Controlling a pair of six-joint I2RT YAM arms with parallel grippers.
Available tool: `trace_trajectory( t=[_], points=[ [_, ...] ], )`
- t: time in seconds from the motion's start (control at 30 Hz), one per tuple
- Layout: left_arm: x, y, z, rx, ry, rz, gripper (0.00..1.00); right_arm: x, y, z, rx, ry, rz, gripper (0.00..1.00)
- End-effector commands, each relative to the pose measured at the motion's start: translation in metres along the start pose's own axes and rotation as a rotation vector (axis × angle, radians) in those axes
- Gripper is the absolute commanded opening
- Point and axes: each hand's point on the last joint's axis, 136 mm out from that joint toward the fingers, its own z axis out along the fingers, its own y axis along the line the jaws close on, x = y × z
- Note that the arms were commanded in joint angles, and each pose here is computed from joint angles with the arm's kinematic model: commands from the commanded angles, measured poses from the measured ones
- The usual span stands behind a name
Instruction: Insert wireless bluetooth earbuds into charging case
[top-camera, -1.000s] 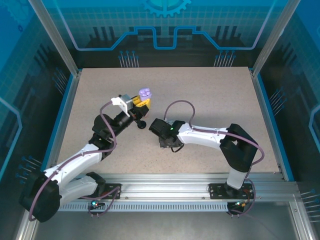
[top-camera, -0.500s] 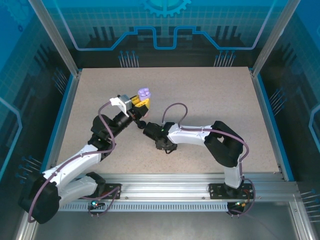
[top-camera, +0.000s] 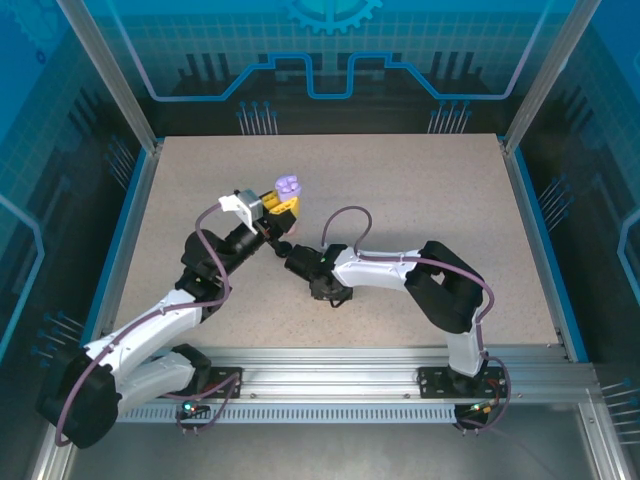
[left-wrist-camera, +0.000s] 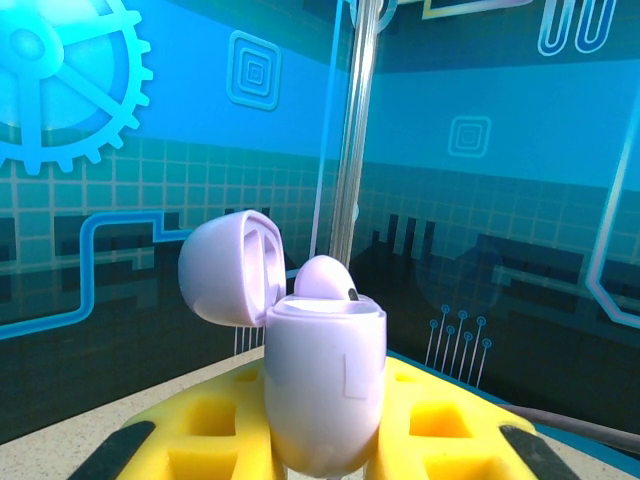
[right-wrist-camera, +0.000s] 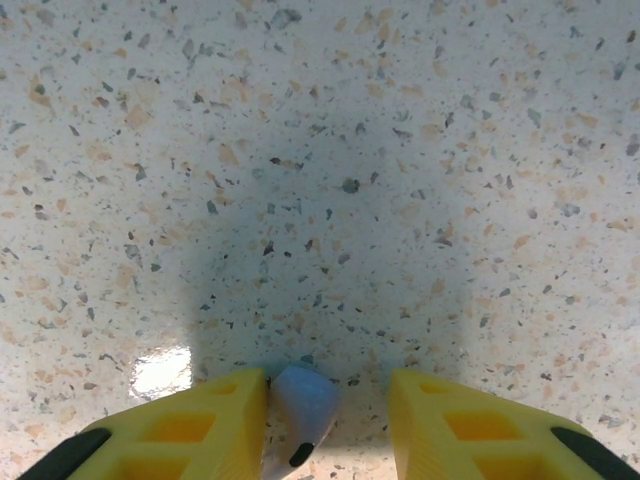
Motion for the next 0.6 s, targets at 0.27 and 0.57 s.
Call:
trace_trajectory(
  t=[0.27, 0.57],
  points=[
    [-0.004, -0.002, -0.003, 0.004, -0.019, 0.005, 0.00, 0.015, -0.015, -0.005, 0.026, 0.010, -0.070, 0.37],
    [-0.004, -0.002, -0.002, 0.006, -0.017, 0.003, 0.00, 0.003, 0.000, -0.017, -0.019, -0.024, -0.029, 0.38]
  ],
)
